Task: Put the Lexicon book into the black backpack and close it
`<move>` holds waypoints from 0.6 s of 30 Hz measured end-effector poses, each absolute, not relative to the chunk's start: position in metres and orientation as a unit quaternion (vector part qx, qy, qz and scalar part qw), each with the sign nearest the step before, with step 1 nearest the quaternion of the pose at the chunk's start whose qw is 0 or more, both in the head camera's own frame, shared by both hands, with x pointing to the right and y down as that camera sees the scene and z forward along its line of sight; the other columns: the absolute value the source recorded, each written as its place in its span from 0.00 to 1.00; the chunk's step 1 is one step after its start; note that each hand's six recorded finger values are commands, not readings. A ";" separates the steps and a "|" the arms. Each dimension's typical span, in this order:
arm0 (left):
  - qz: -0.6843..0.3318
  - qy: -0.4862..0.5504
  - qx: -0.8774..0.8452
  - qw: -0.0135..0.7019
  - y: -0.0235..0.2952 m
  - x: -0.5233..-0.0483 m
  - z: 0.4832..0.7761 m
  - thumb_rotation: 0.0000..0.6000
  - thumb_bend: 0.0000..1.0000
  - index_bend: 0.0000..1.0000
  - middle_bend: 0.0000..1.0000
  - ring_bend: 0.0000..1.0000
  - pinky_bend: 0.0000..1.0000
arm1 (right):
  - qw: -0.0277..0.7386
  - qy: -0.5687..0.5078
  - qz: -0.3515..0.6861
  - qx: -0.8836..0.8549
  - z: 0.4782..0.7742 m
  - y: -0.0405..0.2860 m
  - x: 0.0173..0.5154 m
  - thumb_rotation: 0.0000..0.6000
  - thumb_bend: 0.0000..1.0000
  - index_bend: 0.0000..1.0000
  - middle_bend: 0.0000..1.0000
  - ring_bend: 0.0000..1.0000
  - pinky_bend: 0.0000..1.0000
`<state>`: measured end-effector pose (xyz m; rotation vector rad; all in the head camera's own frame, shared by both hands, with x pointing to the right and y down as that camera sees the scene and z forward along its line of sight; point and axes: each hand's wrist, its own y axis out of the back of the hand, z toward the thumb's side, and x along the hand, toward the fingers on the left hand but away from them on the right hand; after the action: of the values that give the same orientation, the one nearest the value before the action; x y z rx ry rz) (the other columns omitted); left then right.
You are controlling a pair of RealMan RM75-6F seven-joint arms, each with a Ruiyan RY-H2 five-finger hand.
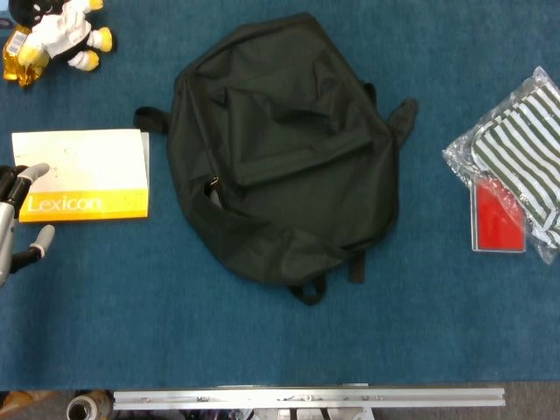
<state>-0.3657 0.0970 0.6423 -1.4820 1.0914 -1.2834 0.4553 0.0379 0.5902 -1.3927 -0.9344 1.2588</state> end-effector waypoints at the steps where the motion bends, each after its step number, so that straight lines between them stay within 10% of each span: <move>1: -0.515 0.438 -0.595 0.434 0.097 -0.366 0.642 1.00 0.25 0.22 0.29 0.22 0.16 | 0.499 -0.386 0.520 -0.576 0.591 0.037 0.455 1.00 0.11 0.25 0.35 0.20 0.32; 18: -0.541 0.397 -0.608 0.423 0.094 -0.370 0.666 1.00 0.26 0.21 0.27 0.22 0.16 | 0.490 -0.404 0.508 -0.582 0.576 0.013 0.451 1.00 0.11 0.25 0.35 0.20 0.32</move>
<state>-0.3697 0.0940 0.6663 -1.5224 0.9943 -1.3549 0.4515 0.0132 0.5756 -1.4135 -0.9826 1.2344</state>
